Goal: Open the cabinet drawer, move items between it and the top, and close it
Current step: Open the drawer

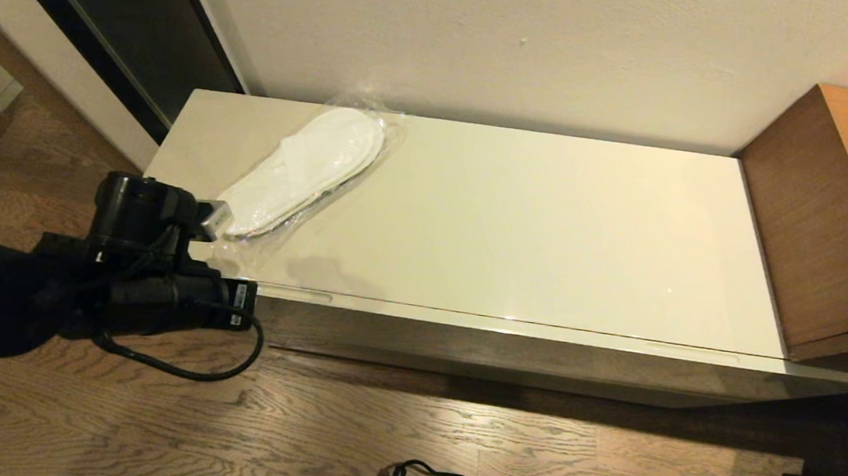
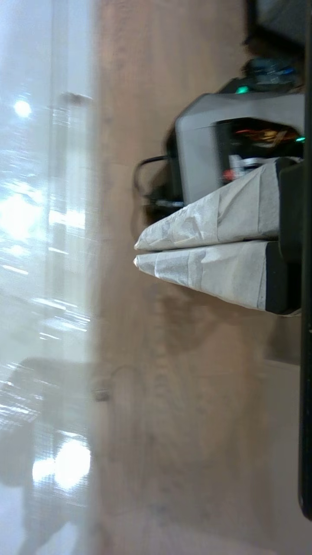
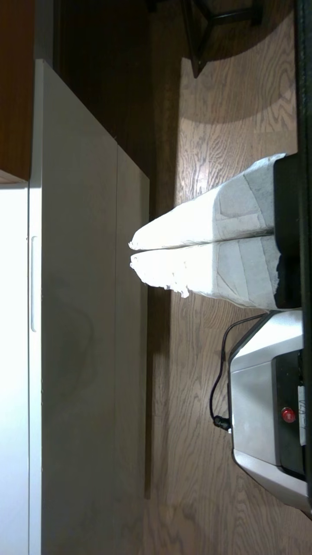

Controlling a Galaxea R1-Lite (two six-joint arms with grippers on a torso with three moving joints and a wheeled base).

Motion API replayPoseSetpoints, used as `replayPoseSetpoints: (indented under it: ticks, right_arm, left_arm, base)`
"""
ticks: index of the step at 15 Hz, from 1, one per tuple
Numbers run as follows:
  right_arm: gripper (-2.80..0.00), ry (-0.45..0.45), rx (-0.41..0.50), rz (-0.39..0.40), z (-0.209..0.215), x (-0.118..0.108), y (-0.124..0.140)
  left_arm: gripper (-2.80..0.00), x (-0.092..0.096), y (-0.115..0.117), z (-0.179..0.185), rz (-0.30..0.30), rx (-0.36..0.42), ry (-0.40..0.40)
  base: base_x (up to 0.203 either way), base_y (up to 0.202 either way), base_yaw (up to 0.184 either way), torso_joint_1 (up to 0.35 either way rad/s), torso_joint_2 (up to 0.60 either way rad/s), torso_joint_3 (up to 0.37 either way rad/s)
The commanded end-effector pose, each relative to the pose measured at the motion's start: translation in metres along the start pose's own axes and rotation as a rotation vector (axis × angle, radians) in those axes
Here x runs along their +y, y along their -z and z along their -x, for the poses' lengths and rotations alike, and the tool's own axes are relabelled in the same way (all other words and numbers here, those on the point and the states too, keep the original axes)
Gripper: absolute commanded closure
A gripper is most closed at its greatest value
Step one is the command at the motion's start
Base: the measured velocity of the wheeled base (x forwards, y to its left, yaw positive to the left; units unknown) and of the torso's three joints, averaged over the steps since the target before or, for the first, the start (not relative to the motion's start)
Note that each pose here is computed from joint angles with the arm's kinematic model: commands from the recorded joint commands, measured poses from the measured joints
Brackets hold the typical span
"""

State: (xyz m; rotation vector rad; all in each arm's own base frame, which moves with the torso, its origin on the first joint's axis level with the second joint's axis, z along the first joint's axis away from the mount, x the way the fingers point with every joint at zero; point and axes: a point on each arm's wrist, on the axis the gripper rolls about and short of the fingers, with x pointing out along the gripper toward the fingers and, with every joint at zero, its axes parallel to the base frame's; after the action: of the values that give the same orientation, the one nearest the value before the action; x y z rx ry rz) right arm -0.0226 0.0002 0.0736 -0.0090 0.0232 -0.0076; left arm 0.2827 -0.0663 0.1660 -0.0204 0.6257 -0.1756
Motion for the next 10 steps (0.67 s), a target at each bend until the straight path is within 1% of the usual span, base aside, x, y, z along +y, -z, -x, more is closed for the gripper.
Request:
replayPoseSetpoints:
  ticks: [1, 3, 7, 8, 10]
  right_arm:
    - [0.0, 0.0, 0.001, 0.0, 0.0, 0.0, 0.0]
    - [0.0, 0.0, 0.001, 0.0, 0.0, 0.0, 0.0]
    - [0.0, -0.001, 0.0, 0.002, 0.0, 0.0, 0.0]
    - [0.0, 0.0, 0.0, 0.002, 0.0, 0.0, 0.0]
    - [0.0, 0.0, 0.001, 0.002, 0.0, 0.0, 0.0]
  left_arm:
    - [0.0, -0.005, -0.001, -0.014, -0.007, 0.001, 0.006]
    - [0.0, -0.009, 0.0, -0.02, -0.013, 0.0, 0.009]
    - [0.0, -0.012, 0.002, -0.027, -0.013, 0.013, 0.011]
    - [0.0, -0.012, 0.001, -0.031, -0.011, 0.016, 0.01]
    - [0.0, -0.013, -0.005, -0.031, -0.004, -0.004, 0.014]
  base:
    - [0.0, 0.0, 0.0, 0.0, 0.0, 0.0]
    - [0.0, 0.0, 0.0, 0.0, 0.0, 0.0]
    - [0.0, 0.0, 0.0, 0.0, 0.0, 0.0]
    - [0.0, 0.0, 0.0, 0.0, 0.0, 0.0]
    - [0.0, 0.0, 0.0, 0.0, 0.0, 0.0]
